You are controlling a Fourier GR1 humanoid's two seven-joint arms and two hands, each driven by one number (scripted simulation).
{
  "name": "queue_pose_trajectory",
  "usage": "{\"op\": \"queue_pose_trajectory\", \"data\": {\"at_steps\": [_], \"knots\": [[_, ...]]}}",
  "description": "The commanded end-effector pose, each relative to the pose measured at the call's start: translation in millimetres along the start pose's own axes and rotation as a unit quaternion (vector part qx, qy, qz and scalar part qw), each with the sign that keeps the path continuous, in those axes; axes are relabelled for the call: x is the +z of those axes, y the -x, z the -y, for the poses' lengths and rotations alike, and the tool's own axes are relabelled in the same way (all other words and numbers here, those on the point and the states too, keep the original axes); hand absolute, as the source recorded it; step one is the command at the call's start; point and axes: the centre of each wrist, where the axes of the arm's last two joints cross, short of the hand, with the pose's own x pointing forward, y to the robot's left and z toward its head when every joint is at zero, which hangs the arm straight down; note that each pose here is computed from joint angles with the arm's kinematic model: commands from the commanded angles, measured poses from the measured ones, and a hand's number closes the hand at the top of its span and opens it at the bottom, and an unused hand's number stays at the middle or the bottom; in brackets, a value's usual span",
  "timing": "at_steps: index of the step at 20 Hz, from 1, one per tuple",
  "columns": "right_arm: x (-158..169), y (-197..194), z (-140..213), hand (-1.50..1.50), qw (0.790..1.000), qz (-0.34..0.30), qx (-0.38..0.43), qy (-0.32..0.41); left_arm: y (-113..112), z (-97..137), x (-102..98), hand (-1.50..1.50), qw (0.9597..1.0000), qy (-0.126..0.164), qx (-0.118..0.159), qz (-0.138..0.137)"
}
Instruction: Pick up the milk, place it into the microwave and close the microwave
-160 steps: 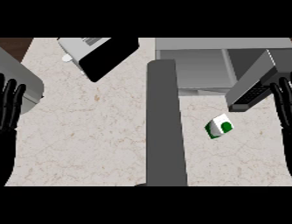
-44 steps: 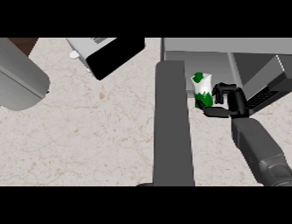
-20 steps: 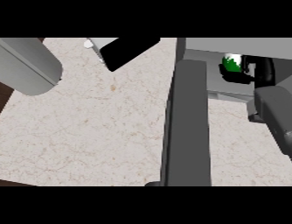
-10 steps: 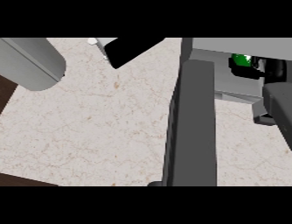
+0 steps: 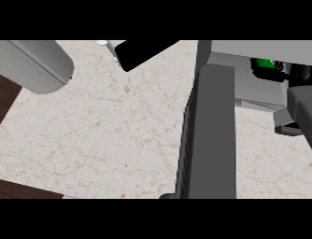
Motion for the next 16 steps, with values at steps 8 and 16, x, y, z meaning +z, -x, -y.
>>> {"op": "queue_pose_trajectory", "data": {"at_steps": [8, 16], "knots": [[-9.0, -4.6, 11.7, 1.5, 1.0, 0.008, 0.003, 0.015, 3.6, -3.7, -3.9, -1.5, 0.9998, 0.007, -0.017, -0.012], [-13.8, -36.9, -33.6, -1.5, 0.995, 0.024, -0.079, -0.064, 5.5, -4.1, -14.8, -1.5, 0.9996, 0.015, -0.02, -0.014]]}}
